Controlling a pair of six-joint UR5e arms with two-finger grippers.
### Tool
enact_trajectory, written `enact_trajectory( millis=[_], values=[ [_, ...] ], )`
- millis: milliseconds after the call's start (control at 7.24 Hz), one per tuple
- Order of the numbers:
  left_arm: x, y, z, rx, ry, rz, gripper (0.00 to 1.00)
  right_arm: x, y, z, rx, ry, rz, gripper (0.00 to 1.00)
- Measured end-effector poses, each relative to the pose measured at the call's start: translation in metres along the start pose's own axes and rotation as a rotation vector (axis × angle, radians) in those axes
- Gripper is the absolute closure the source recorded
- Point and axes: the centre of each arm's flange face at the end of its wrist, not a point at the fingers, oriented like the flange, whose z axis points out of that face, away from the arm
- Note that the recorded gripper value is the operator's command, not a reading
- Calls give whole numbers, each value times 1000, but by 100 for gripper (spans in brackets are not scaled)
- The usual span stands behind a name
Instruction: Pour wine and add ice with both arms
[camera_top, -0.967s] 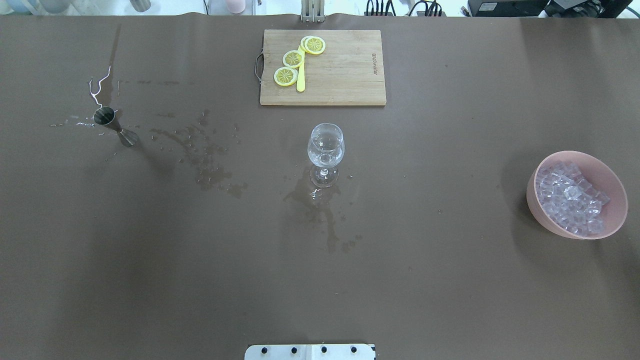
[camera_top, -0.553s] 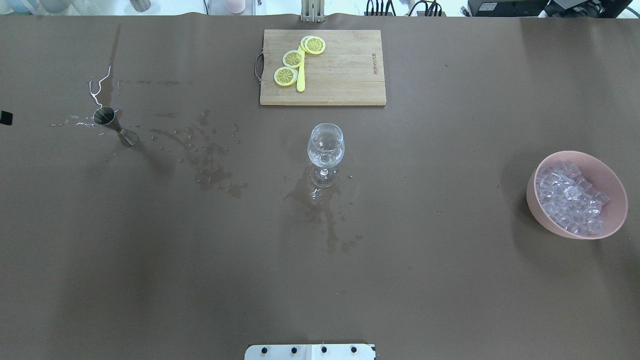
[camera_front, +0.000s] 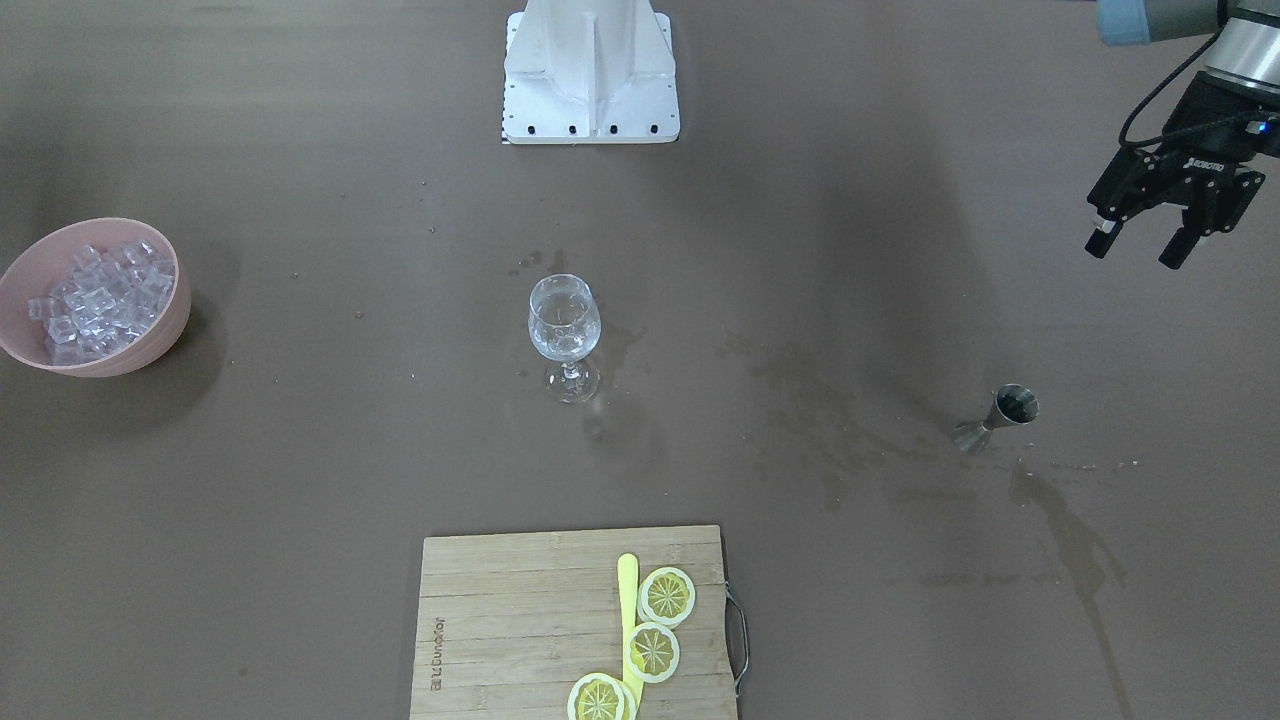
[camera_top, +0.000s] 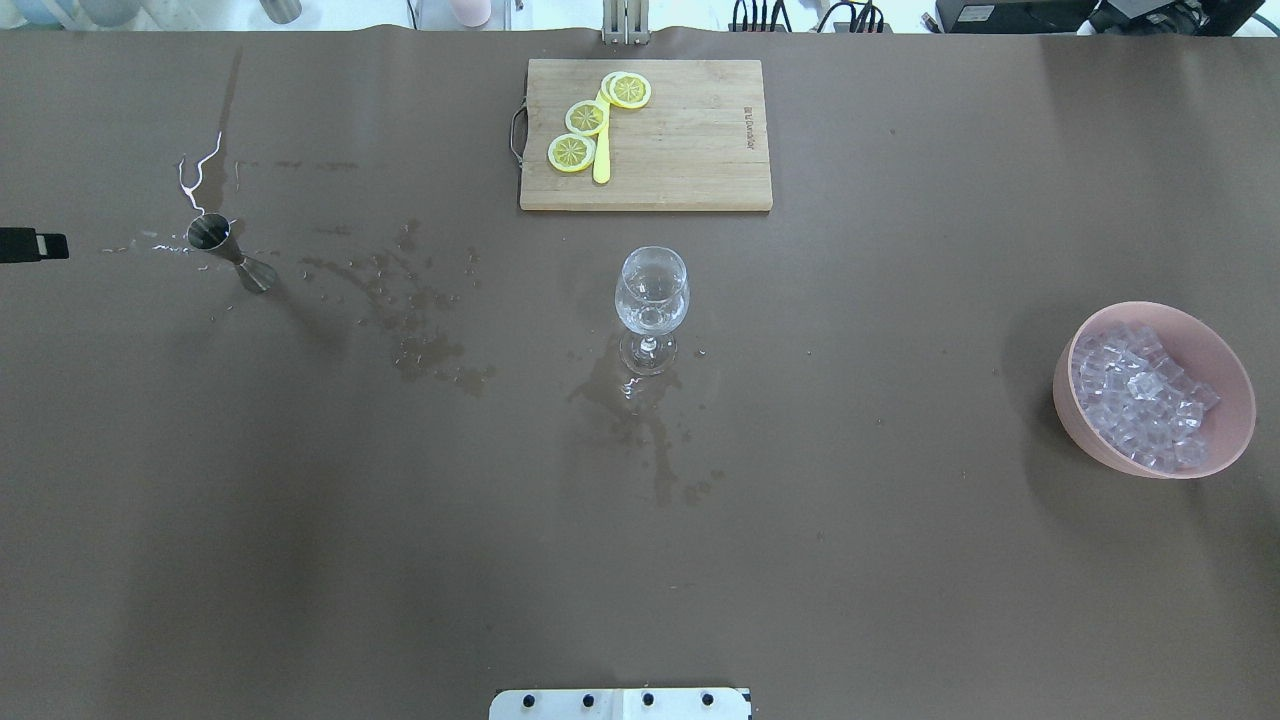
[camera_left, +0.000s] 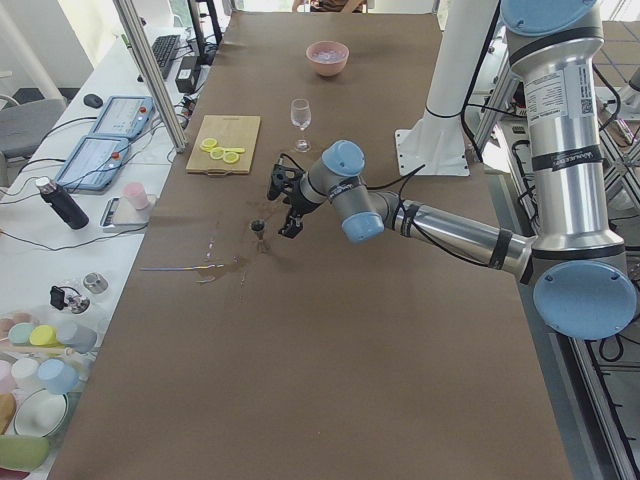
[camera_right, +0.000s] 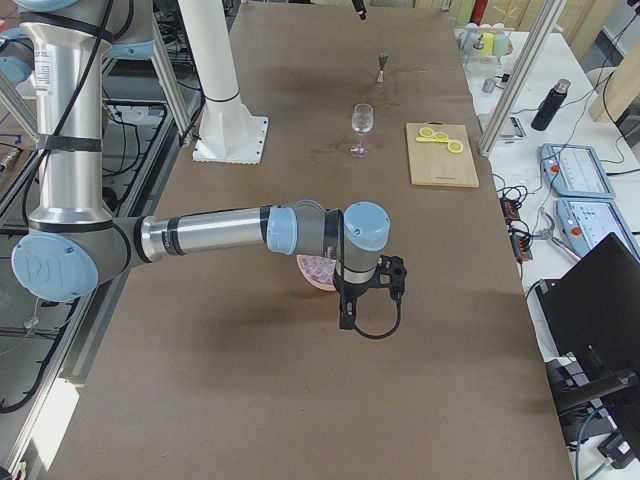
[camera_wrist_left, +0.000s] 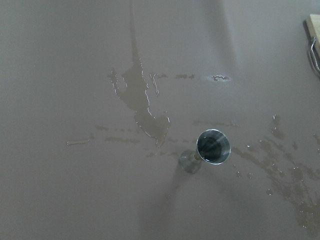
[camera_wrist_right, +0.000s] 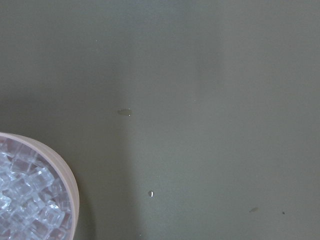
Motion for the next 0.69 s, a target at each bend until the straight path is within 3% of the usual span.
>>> enact_trajectory(
  millis=[414, 691],
  values=[
    [35, 56, 64, 149, -123, -22, 4, 0, 0, 0, 1, 0, -1, 0],
    [59, 85, 102, 247, -161, -10, 4, 1, 0, 1, -3, -1, 3, 0]
  ],
)
